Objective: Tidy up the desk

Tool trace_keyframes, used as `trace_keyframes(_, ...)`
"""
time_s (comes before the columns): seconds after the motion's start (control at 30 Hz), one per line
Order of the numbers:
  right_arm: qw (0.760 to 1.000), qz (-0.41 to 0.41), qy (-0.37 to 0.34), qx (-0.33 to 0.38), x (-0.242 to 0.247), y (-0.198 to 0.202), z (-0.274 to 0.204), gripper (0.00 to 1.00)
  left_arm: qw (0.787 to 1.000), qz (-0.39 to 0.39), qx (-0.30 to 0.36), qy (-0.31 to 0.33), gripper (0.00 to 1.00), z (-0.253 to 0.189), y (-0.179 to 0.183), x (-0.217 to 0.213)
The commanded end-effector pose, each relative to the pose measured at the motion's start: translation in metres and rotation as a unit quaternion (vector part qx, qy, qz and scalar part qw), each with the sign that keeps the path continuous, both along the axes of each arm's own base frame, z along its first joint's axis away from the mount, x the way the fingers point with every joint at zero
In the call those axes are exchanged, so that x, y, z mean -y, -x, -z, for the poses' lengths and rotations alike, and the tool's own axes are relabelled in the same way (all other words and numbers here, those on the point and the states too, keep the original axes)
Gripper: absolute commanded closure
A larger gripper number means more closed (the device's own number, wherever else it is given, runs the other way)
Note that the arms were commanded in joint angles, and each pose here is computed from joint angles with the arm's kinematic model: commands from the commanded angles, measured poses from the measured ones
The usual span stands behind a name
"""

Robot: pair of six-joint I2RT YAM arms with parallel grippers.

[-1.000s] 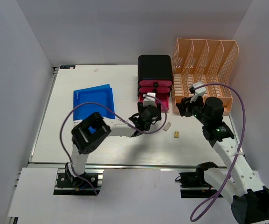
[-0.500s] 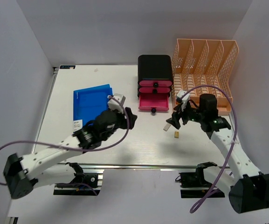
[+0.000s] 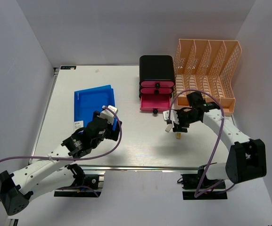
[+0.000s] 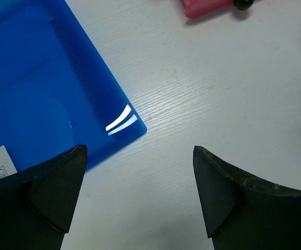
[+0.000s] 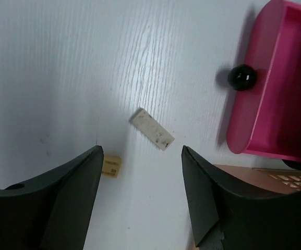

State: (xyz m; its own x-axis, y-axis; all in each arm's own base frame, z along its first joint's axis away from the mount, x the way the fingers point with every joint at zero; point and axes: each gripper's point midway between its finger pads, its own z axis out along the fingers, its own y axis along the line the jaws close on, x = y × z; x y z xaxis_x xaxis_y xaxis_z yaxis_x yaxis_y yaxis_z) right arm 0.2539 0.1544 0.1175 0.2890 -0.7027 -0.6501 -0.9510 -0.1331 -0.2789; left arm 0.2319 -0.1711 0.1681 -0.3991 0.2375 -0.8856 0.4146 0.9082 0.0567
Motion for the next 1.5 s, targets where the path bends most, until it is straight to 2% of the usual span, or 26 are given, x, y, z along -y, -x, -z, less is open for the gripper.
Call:
trace_keyframes(0.0,0.993,-0.059,0.083,0.063,0.015,-0.014,0.009,0.33,1.000,0.020,0.012,0.003,0.08,-0.008,0.002,-0.001)
trace_keyframes(0.1,0.986,-0.068,0.127,0.085,0.022,-0.028,0.026,0.35,1.000,0.021,0.014,0.004,0.08,-0.008,0.003,-0.002)
trace_keyframes(0.23,0.980,-0.087,0.163,0.080,0.024,-0.040,0.047,0.37,1.000,0.008,0.018,0.001,0.08,-0.010,0.000,-0.008)
trace_keyframes(0.5,0.974,-0.124,0.182,0.057,0.008,-0.054,0.067,0.45,1.000,0.003,0.019,-0.006,0.08,-0.008,-0.001,-0.010)
trace_keyframes(1.0,0.955,-0.180,0.233,0.036,-0.007,-0.041,0.097,0.48,1.000,-0.001,0.023,-0.005,0.08,-0.010,-0.002,-0.013)
trace_keyframes(1.1,0.956,-0.174,0.234,0.027,-0.011,-0.040,0.100,0.57,1.000,0.000,0.025,-0.005,0.08,-0.010,-0.002,-0.013)
trace_keyframes(1.17,0.960,-0.163,0.229,0.014,-0.014,-0.041,0.097,0.74,1.000,0.000,0.026,-0.003,0.08,-0.011,-0.002,-0.013)
trace_keyframes(1.2,0.961,-0.158,0.225,0.008,-0.015,-0.040,0.095,0.89,1.000,0.000,0.026,-0.003,0.08,-0.011,-0.001,-0.014)
trace_keyframes(1.27,0.965,-0.151,0.213,-0.002,-0.019,-0.037,0.088,0.98,1.000,0.000,0.029,0.000,0.08,-0.013,-0.001,-0.014)
trace_keyframes(1.37,0.973,-0.136,0.184,0.004,-0.027,-0.035,0.069,1.00,1.000,0.000,0.029,0.001,0.08,-0.013,-0.001,-0.014)
trace_keyframes(1.47,0.988,-0.079,0.131,0.026,-0.044,-0.048,0.033,1.00,1.000,0.001,0.028,-0.001,0.08,-0.012,-0.001,-0.014)
